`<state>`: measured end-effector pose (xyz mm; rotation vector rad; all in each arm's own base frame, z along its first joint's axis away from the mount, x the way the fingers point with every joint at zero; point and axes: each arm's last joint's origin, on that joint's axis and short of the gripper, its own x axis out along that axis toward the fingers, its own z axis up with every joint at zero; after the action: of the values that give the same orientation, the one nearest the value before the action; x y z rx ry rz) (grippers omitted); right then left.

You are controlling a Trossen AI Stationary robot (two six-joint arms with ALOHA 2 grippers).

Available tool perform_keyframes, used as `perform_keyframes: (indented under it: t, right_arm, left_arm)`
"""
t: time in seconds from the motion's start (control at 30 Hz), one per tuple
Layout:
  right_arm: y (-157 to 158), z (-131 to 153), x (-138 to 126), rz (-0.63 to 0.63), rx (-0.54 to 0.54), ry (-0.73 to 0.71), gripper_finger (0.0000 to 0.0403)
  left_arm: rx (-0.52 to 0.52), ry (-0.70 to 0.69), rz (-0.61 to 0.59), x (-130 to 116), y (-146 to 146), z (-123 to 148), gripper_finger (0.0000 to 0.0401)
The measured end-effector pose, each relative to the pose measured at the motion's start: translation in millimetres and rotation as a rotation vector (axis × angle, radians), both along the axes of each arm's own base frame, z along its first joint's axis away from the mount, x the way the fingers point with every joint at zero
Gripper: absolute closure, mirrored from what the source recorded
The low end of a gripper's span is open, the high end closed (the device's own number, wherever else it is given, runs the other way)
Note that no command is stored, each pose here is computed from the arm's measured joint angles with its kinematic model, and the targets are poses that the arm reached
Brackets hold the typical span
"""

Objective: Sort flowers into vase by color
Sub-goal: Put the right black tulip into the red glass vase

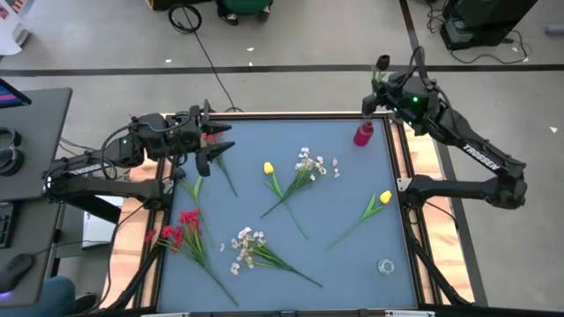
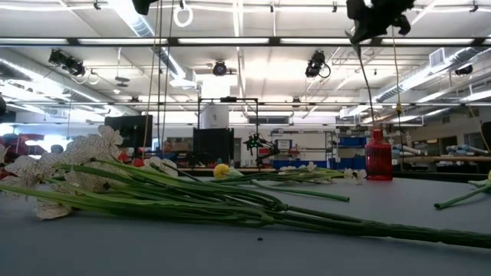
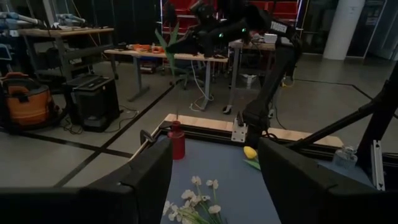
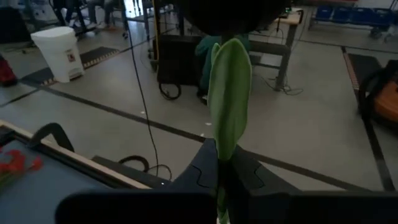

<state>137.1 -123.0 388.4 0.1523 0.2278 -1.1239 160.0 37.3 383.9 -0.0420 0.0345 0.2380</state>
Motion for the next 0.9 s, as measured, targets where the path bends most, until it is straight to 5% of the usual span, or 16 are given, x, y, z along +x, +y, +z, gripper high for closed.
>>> perform_keyframes:
  t: [0.23,0.9]
  right_arm:
    - [-5,-9,-7,-0.008,-0.034,0.000,0.0390]
    - [-12,-66,-8,-0.066,0.101,-0.025,0.0373]
  left_arm:
    - [0.000,0.000,0.000,0,0,0,0.0158]
    - [-0.001,0.001,0.000,0,0,0,0.0158]
